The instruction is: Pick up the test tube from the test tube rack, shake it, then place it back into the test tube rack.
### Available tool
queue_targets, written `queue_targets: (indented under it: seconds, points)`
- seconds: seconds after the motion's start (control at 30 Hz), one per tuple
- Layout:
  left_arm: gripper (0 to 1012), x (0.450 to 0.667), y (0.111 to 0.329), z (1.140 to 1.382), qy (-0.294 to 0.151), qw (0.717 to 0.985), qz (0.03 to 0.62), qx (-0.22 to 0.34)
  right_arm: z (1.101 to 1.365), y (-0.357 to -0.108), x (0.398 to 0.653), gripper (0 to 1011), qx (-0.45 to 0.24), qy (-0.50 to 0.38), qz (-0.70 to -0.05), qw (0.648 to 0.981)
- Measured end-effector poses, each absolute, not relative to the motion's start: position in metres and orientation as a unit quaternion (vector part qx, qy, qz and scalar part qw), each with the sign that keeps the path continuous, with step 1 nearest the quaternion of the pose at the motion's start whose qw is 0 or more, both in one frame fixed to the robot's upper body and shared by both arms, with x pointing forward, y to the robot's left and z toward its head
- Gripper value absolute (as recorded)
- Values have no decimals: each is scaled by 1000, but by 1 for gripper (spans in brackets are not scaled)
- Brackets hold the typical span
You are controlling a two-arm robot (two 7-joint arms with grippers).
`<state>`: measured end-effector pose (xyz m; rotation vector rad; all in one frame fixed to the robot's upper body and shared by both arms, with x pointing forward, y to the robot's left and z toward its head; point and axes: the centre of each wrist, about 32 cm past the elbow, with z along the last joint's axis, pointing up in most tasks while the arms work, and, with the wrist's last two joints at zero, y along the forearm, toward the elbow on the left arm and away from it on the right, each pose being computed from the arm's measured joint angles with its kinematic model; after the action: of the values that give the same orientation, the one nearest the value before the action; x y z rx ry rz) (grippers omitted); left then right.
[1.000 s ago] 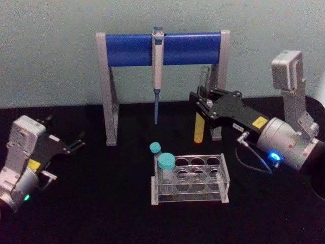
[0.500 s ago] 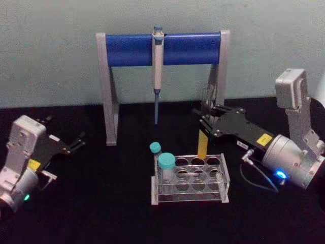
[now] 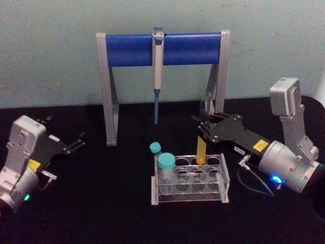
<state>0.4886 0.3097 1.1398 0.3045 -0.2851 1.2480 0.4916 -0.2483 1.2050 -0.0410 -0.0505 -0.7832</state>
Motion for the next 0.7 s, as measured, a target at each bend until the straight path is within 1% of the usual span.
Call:
queue_targets:
  seconds: [0.7]
  points:
    - [1010, 489, 310, 1140, -132, 791, 580, 141, 1189, -246, 499, 234, -18, -14, -384, 923]
